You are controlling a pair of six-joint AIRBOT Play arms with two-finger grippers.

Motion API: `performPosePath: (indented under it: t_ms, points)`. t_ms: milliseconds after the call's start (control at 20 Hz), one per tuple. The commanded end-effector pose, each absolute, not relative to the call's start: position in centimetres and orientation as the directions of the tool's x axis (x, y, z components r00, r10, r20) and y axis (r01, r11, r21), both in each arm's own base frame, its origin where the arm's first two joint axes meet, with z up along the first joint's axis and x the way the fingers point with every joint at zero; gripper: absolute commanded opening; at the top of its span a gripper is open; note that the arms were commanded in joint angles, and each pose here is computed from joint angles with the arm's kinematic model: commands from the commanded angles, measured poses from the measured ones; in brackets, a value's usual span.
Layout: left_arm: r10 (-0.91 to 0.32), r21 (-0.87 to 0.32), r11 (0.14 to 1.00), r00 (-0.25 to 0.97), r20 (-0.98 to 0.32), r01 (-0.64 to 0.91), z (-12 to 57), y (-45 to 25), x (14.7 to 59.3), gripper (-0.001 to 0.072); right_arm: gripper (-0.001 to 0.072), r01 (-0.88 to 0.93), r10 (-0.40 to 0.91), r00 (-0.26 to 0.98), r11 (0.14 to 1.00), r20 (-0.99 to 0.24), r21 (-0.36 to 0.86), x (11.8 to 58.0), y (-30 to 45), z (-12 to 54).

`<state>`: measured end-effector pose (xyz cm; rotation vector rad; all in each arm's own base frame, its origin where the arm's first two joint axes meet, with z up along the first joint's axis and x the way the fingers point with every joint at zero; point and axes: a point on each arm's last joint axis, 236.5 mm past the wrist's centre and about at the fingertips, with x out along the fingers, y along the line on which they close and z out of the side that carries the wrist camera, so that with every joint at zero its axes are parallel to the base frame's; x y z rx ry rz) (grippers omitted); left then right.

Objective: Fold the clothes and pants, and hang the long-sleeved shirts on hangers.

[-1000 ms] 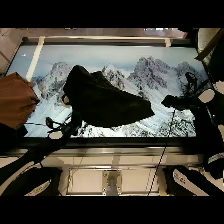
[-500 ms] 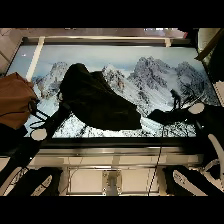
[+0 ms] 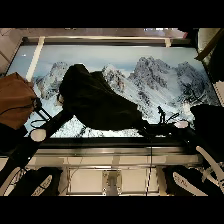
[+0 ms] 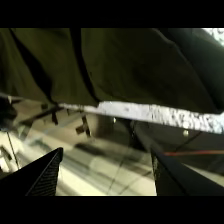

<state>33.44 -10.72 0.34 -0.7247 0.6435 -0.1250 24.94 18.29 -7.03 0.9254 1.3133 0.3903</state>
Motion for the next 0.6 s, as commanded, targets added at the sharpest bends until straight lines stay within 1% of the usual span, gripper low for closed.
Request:
performPosePath:
  t_ms: [0, 100, 250, 350, 500, 550]
  points:
    - [-0.331, -0.639, 0.763, 0.791, -0.514, -0.096, 0.1, -10.9, 33.2, 0.0021, 0.0628, 0.312, 0.596, 0.413, 0.618, -0.688, 0.722, 28.3, 16.1, -8.3]
    - [-0.331, -0.639, 0.763, 0.792, -0.514, -0.096, 0.2, -10.9, 33.2, 0.0021, 0.0627, 0.328, 0.555, 0.449, 0.627, -0.700, 0.707, 29.3, 15.2, -8.6]
    - [-0.331, -0.639, 0.763, 0.792, -0.514, -0.096, 0.2, -10.9, 33.2, 0.0021, 0.0624, 0.358, 0.543, 0.436, 0.627, -0.718, 0.692, 29.3, 14.9, -9.7]
    - [-0.331, -0.639, 0.763, 0.792, -0.514, -0.096, 0.2, -10.9, 33.2, 0.0021, 0.0619, 0.390, 0.545, 0.429, 0.608, -0.721, 0.691, 29.3, 15.0, -10.3]
    - [-0.331, -0.639, 0.763, 0.792, -0.514, -0.096, 0.2, -10.9, 33.2, 0.0021, 0.0617, 0.400, 0.517, 0.456, 0.608, -0.725, 0.686, 30.2, 14.3, -10.4]
    - [-0.331, -0.639, 0.763, 0.791, -0.514, -0.096, 0.1, -10.9, 33.2, 0.0021, 0.0591, 0.392, 0.504, 0.476, 0.611, -0.720, 0.688, 30.9, 14.1, -10.1]
